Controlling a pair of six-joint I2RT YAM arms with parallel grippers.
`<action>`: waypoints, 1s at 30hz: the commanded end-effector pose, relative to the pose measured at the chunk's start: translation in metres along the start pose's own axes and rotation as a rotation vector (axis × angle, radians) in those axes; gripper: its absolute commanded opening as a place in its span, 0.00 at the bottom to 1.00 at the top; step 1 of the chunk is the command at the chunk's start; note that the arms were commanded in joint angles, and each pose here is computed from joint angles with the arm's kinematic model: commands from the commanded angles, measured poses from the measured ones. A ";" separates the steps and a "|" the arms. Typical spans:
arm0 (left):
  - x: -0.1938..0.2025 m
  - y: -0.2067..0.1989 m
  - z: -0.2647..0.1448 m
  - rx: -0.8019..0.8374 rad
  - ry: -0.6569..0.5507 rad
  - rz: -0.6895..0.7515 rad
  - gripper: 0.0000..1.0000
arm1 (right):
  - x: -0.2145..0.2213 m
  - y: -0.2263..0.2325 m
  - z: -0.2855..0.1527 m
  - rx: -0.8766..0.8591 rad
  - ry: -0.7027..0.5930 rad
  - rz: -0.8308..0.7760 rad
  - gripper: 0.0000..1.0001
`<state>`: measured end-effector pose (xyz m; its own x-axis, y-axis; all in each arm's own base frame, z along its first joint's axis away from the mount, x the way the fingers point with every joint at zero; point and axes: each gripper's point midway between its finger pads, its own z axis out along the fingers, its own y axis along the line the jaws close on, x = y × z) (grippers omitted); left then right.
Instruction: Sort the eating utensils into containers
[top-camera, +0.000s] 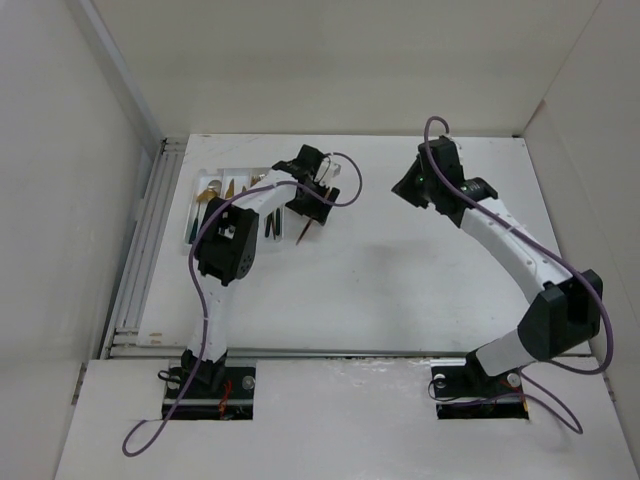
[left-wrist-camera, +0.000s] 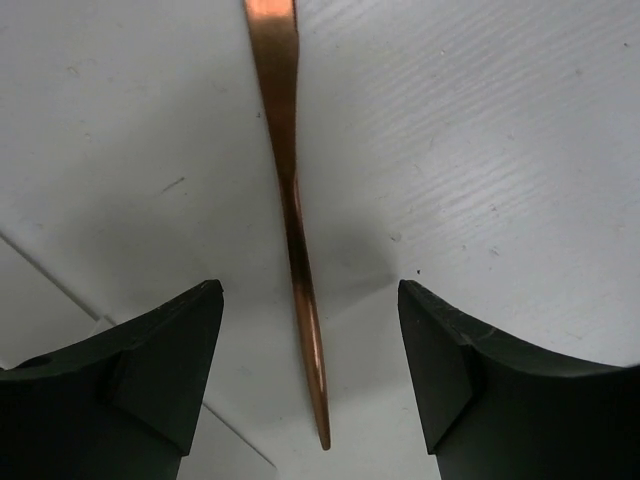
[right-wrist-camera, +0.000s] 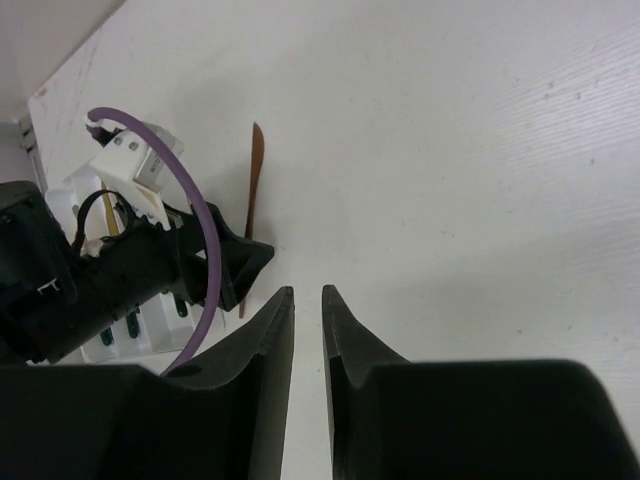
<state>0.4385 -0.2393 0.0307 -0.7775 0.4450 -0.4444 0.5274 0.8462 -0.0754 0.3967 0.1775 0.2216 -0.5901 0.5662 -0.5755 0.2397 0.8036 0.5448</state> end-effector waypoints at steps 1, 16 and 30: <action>-0.005 0.012 -0.006 -0.061 0.005 0.001 0.68 | -0.025 0.004 -0.020 -0.032 -0.092 -0.048 0.23; 0.041 0.005 0.011 0.028 0.155 0.022 0.00 | -0.055 -0.003 -0.024 -0.051 -0.127 -0.027 0.23; -0.020 -0.018 -0.035 0.195 -0.083 -0.055 0.00 | -0.055 -0.018 -0.026 -0.024 -0.135 -0.017 0.23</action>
<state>0.4315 -0.2438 0.0291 -0.7890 0.4370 -0.4320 0.5525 0.8121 -0.1876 0.4037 0.1312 0.2441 -0.5244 0.5689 -0.6335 0.2408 0.8127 0.5306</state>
